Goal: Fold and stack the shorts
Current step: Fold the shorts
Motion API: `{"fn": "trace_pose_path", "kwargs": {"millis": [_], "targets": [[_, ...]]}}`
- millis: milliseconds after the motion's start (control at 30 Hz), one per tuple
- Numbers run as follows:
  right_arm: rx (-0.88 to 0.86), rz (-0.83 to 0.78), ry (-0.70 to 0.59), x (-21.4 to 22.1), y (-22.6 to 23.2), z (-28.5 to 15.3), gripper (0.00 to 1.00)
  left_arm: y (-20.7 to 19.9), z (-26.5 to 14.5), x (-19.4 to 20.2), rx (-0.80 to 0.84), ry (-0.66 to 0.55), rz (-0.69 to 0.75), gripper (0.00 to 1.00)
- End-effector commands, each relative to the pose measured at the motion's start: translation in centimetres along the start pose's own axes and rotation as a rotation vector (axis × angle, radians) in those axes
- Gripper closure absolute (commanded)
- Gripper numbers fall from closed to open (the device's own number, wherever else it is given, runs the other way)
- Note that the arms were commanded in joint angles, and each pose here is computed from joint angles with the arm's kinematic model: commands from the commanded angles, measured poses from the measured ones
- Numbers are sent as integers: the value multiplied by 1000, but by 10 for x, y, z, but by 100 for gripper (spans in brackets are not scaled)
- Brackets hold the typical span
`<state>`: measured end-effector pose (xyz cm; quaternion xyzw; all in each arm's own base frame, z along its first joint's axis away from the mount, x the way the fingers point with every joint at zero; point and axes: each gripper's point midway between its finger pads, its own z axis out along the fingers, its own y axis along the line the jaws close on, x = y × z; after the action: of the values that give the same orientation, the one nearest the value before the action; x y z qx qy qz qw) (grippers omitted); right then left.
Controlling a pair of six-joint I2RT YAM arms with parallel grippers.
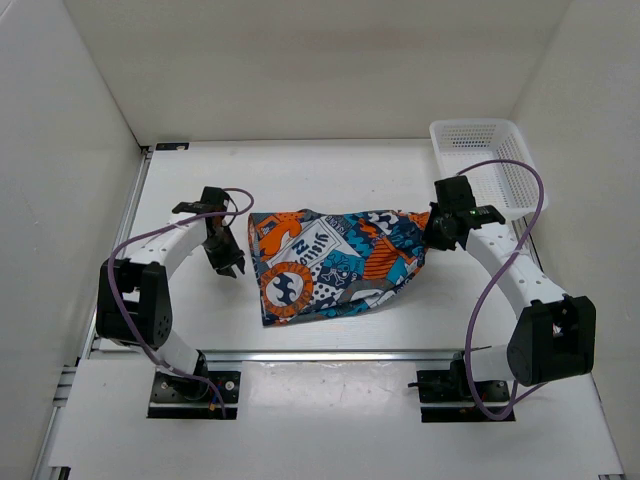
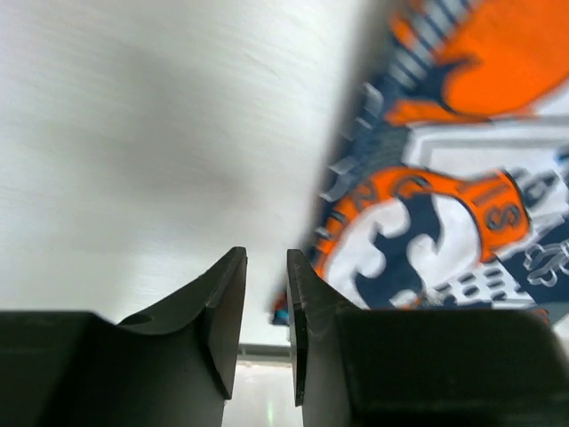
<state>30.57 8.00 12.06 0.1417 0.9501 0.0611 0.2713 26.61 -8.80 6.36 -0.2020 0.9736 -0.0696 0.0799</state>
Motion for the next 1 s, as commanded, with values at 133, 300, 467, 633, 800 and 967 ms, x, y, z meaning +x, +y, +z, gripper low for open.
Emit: {"fn": "trace_pose_path", "kwargs": {"millis": [133,300,467,633,800,967], "targets": [[48,-87,-56,-29,-4,-11,100,-14,20,-31,34,-7,6,90],[26,-105,-70,-39,10,-18,100,-40,37,-31,45,20,55,90],[11,-187,-70,-37,36,-26,100,-55,54,-27,45,50,90,90],[-5,-343,-97,-34,85,-42,100,-50,70,-23,21,83,86,90],[17,-548,-90,-3,139,-56,100,-48,71,-21,16,91,85,90],[-11,-683,-136,16,201,-63,100,-49,66,-24,20,69,87,90]]}}
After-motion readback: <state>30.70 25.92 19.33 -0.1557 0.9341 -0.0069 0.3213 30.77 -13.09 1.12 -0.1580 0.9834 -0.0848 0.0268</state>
